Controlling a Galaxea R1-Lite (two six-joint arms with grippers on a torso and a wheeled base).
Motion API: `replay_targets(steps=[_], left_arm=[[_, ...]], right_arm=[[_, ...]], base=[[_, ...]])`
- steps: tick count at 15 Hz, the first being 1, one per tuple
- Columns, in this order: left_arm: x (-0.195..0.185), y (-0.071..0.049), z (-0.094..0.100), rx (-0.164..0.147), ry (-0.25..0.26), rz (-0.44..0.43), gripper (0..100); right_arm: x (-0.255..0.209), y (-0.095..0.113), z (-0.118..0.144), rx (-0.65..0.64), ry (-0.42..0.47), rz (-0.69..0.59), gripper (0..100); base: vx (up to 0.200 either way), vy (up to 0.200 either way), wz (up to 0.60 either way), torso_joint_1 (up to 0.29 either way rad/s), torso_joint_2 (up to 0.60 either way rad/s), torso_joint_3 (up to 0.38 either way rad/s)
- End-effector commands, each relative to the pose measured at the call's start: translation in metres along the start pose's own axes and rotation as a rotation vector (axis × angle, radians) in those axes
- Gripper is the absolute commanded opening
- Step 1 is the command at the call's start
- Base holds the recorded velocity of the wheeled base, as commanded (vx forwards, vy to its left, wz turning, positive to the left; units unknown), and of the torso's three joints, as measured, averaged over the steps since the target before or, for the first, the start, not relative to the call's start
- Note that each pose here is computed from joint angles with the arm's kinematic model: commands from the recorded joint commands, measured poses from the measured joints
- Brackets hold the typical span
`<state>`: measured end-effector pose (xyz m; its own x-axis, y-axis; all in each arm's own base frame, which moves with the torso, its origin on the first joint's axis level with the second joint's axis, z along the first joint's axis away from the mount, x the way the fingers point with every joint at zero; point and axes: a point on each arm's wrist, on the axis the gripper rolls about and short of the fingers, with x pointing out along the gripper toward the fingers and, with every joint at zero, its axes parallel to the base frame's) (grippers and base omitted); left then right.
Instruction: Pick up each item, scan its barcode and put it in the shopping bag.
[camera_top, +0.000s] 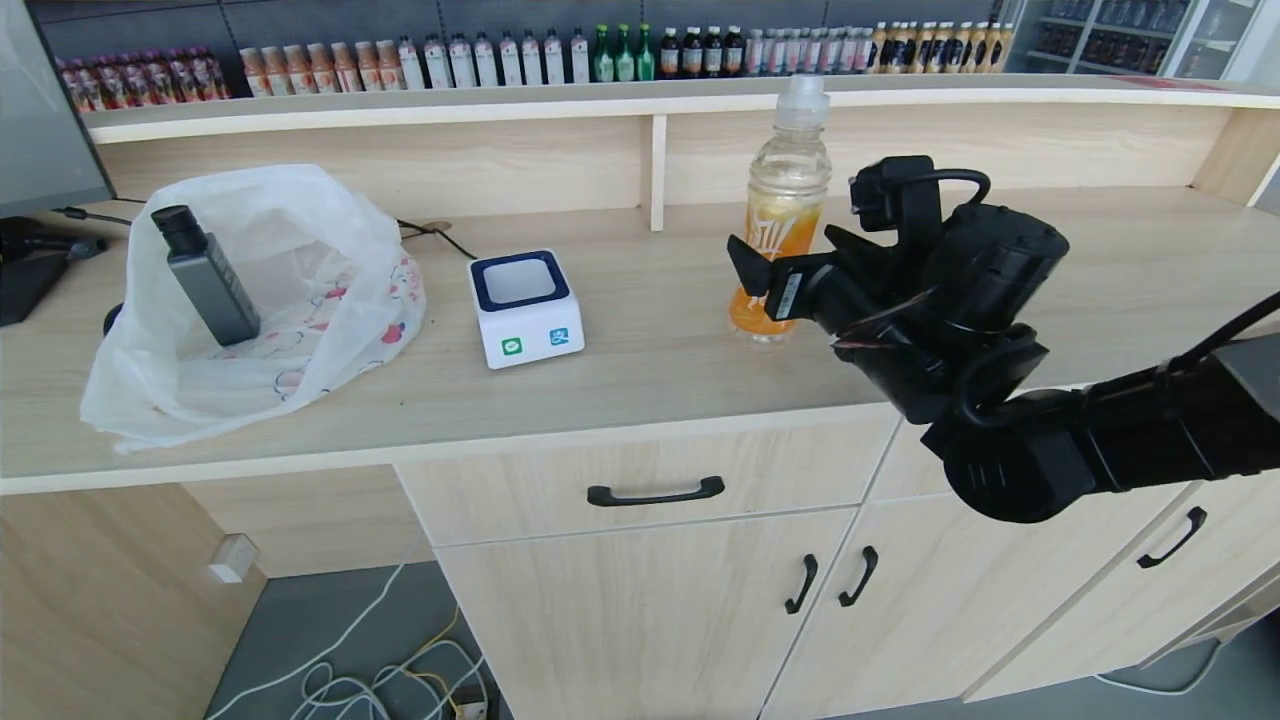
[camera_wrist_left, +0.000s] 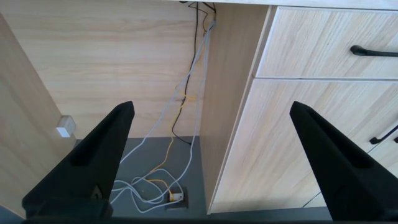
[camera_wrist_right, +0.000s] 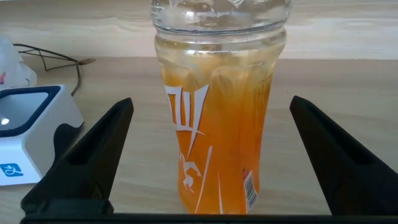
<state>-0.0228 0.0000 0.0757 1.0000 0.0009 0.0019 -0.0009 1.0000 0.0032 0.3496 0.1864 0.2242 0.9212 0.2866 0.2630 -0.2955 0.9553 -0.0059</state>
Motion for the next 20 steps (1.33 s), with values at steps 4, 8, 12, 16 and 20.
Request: replay_targets(steps=[4, 8, 12, 16, 20], left_arm=[[0.000, 0.000, 0.000, 0.000, -0.001, 0.001, 100], [0.000, 0.000, 0.000, 0.000, -0.001, 0.001, 100], [0.000, 0.000, 0.000, 0.000, -0.001, 0.001, 100], [0.000, 0.000, 0.000, 0.000, -0.001, 0.001, 100], [0.000, 0.000, 0.000, 0.000, -0.001, 0.001, 100]], right_arm=[[0.018, -0.004, -0.010, -0.009, 0.016, -0.002, 100], [0.040, -0.003, 0.000, -0.001, 0.000, 0.008, 100], [0.044, -0.002, 0.001, 0.000, 0.000, 0.008, 100], [0.047, -0.001, -0.003, 0.000, 0.003, 0.010, 100], [0.053, -0.001, 0.003, 0.004, -0.014, 0.009, 0]], base=[[0.000, 0.000, 0.00, 0.000, 0.00, 0.000], [0.000, 0.000, 0.00, 0.000, 0.00, 0.000], [0.000, 0.000, 0.00, 0.000, 0.00, 0.000], [0.000, 0.000, 0.00, 0.000, 0.00, 0.000], [0.000, 0.000, 0.00, 0.000, 0.00, 0.000]])
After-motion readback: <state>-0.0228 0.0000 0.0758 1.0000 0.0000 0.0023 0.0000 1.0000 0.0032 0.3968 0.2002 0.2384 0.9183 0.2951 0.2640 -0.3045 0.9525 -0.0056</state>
